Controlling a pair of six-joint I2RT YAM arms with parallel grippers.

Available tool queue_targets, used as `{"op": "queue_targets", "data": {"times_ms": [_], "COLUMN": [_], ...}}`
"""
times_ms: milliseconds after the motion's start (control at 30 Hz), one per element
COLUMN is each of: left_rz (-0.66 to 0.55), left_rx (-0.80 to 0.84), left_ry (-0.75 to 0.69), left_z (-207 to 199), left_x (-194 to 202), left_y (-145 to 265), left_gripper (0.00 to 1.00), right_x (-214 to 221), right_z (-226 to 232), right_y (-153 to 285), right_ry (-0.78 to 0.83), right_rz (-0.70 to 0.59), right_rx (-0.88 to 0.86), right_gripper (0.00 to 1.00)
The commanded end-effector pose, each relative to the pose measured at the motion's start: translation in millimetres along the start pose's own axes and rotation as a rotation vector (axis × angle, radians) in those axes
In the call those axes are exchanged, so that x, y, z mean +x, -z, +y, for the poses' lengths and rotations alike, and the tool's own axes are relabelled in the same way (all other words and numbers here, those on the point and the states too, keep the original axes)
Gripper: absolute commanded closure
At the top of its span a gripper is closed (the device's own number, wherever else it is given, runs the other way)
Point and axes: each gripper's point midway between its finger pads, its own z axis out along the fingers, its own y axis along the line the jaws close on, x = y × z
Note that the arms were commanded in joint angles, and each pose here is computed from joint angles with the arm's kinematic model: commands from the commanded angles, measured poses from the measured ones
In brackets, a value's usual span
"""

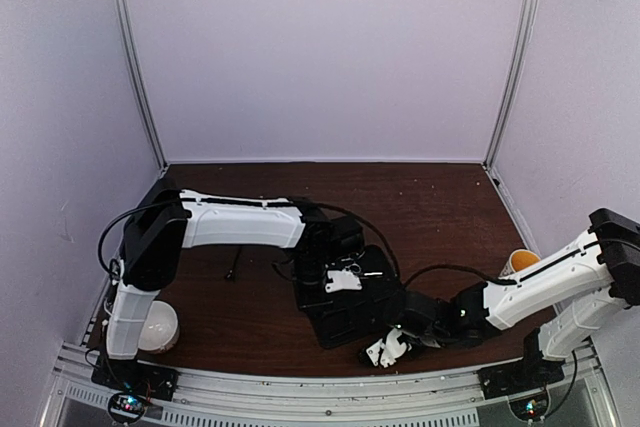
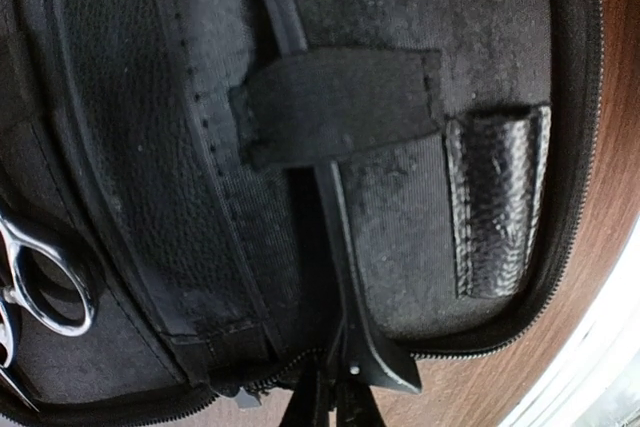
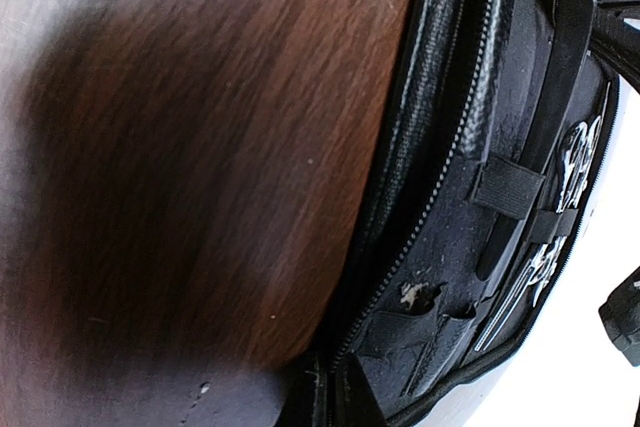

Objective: Sort the hair-cutting tools

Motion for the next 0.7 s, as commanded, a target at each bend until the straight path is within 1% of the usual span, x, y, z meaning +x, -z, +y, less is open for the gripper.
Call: {"op": "queue_targets", "data": {"times_ms": [0, 167, 333, 433, 533, 667], "left_rz": [-0.086, -0.105, -0.079, -0.076, -0.083, -0.141], "left_rx": [-0.006, 0.023, 0.005, -0.013, -0.016, -0.015], "left_ry": [-0.029, -0.023, -0.001, 0.007, 0.033, 0.061], "left_z": [9.4, 5.3, 5.4, 9.0, 12.3, 14.5], "left_x": [-31.4, -37.7, -25.5, -23.7, -31.3, -47.9], "left_y": [-12.4, -15.7, -11.3, -16.0, -19.8, -16.5], "left_gripper": [1.00, 1.00, 1.00, 1.00, 1.00, 1.00], "right_x": [17.8, 18.5, 18.8, 18.5, 18.1, 17.3], "right_z": [54.5, 54.3, 54.4, 54.8, 53.6, 51.4], "right_y": [-7.4, -7.1, -6.5, -6.9, -7.2, -6.1], "right_ry": [0.074, 0.070, 0.066, 0.066, 0.067, 0.062], "right_rz": [0.052, 0.055, 0.056, 0.055, 0.057, 0.052], "right_rx": [-0.183, -0.182, -0.182, -0.184, -0.182, -0.173], "right_gripper": [1.00, 1.00, 1.00, 1.00, 1.00, 1.00]}}
